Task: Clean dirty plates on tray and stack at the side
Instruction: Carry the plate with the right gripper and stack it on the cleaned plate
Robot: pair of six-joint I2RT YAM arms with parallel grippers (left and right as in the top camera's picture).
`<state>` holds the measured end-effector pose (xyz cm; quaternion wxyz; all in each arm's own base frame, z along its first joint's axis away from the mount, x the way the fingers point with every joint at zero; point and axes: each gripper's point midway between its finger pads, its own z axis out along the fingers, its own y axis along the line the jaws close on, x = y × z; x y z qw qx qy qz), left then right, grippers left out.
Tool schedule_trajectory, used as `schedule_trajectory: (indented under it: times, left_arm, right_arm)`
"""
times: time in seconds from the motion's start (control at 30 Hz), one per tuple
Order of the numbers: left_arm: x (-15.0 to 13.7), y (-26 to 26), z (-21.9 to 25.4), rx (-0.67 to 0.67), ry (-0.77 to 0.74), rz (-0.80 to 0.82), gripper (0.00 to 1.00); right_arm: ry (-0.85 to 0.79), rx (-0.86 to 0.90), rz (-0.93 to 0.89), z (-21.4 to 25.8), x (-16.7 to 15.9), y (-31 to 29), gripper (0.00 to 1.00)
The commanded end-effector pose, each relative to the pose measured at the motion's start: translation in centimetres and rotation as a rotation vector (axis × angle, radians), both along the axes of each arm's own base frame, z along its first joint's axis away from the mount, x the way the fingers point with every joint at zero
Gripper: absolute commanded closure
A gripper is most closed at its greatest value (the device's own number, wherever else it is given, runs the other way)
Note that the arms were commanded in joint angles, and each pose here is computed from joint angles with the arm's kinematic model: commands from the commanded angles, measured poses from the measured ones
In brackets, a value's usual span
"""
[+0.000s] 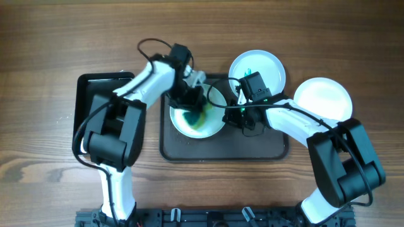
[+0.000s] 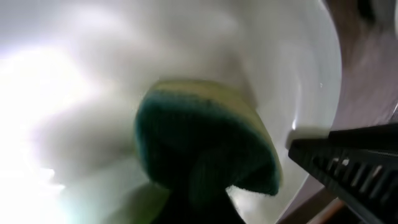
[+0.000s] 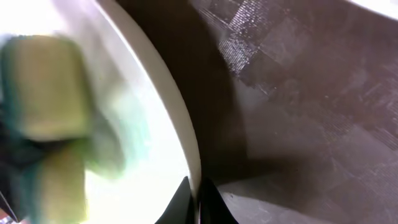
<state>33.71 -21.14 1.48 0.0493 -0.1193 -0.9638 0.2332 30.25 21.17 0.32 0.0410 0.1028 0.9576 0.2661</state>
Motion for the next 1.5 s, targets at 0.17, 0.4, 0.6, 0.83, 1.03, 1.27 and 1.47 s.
schedule_trajectory:
  times: [0.17,0.4,0.6,0.83,1.03,1.27,1.47]
  left_arm:
    - [8.5,5.2,12.1,0.011,-0.241,0.288,0.96]
    - [8.3,8.7,11.1,0.217,-0.238,0.396,0.96]
    - [8.2,8.8,10.9,0.222,-0.234,0.395,0.96]
    - [8.2,8.8,10.9,0.223,-0.233,0.395,0.96]
    - [7.5,8.9,10.1,0.234,-0.208,0.391,0.96]
    - [7.6,8.9,10.1,0.233,-0.208,0.391,0.96]
    - [7.5,8.9,10.1,0.233,-0.208,0.391,0.96]
  right_arm:
    - [0.008,-0.018,0.026,-1.0,-0.6,0.2,0.96]
    - [-0.138,-0.242,0.001,2.9,0.7,-3.3,0.96]
    - [-0.399,-0.592,-0.025,9.0,0.5,-6.4,0.95]
    - [-0.69,-0.951,-0.043,16.1,-0.4,-8.2,0.95]
    - [-0.91,-1.165,0.01,20.9,-1.3,-7.3,0.96]
    - [-1.155,-1.374,0.022,26.1,-2.8,-5.1,0.96]
    - [-1.054,-1.152,0.018,22.8,-2.5,-4.2,0.96]
